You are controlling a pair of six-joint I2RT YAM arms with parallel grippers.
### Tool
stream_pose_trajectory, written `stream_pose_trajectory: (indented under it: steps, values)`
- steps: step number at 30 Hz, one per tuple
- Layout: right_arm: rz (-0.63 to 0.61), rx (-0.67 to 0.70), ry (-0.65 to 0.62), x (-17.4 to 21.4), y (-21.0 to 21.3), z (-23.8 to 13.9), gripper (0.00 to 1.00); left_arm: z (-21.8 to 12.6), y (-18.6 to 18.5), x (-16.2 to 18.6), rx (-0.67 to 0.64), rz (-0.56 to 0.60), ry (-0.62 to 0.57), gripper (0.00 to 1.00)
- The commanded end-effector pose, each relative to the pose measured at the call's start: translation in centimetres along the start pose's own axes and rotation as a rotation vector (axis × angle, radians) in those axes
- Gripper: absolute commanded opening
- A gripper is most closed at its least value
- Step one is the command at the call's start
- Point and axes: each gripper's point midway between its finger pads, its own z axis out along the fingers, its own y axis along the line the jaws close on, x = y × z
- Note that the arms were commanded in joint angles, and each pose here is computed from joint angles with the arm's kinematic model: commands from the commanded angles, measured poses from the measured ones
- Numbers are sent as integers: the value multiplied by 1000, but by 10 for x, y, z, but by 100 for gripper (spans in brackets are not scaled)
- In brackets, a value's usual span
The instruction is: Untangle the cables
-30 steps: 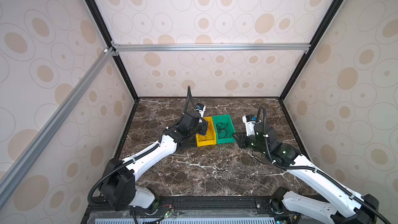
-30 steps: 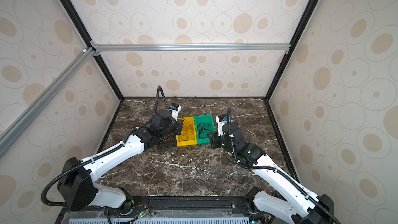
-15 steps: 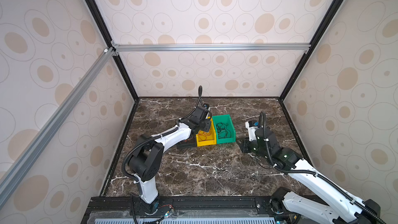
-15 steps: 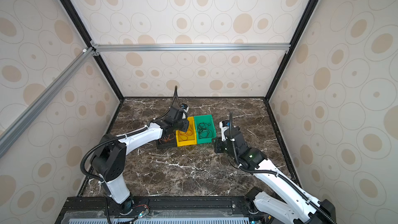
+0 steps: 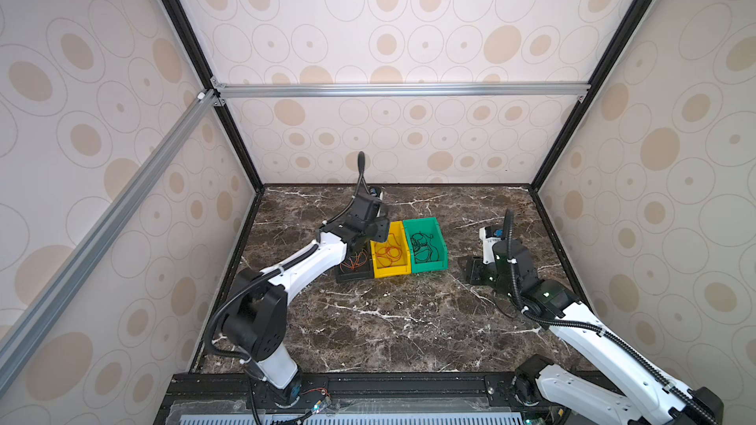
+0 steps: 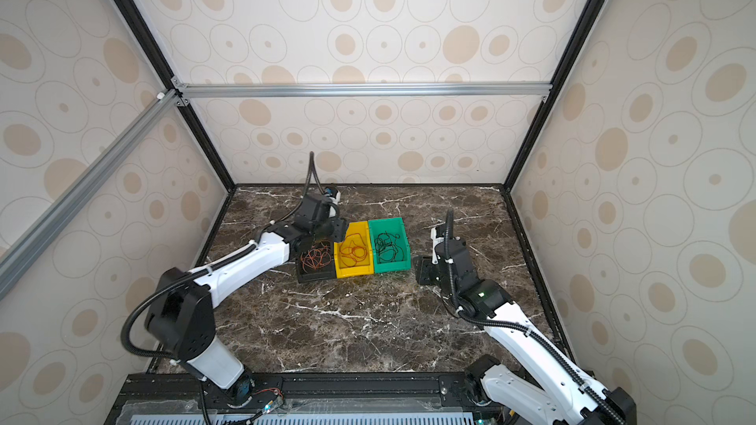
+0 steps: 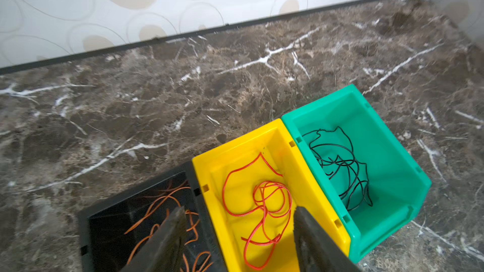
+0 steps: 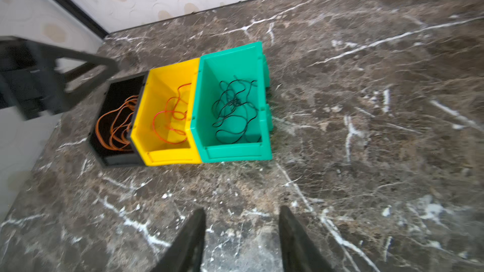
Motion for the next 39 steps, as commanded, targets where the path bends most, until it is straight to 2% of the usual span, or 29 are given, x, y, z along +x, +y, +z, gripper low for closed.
stream_pose_trajectory:
  steps: [1,5,7,11,14,19,24,27,28,30,31,34,37,39]
  values:
    - [-61,209,-81,-14,-41,3,64,-19,47,2,-55,-110,-76,69]
    - [-64,422,-192,-29,-85,2,81,-46,112,26,-229,-213,-172,80]
    - [-50,517,-227,-32,-110,3,90,-63,149,45,-378,-249,-224,88]
    - [-42,631,-264,-29,-148,8,95,-95,203,79,-617,-289,-307,95]
    - [-37,682,-288,-22,-168,13,99,-110,222,98,-715,-267,-370,98]
    - [-38,705,-340,-14,-186,30,100,-115,219,111,-706,-183,-546,99]
    - [-94,665,-362,-9,-189,50,100,-107,229,107,-792,-105,-579,99]
    - [-118,640,-396,-8,-189,55,100,-88,230,100,-715,-123,-564,98]
    - [-125,615,-399,-8,-186,56,100,-88,226,100,-685,-119,-603,98]
    - [-119,572,-395,-9,-184,61,100,-88,216,101,-632,-67,-652,99]
    - [-110,539,-398,-9,-182,64,100,-83,206,104,-570,-39,-637,99]
    - [-132,420,-407,-3,-173,83,100,-91,207,105,-590,-37,-699,99]
    - [-166,400,-396,-4,-173,107,99,-64,215,101,-588,-46,-592,99]
    - [-143,415,-237,3,-176,117,100,-53,222,105,-555,-81,-541,99]
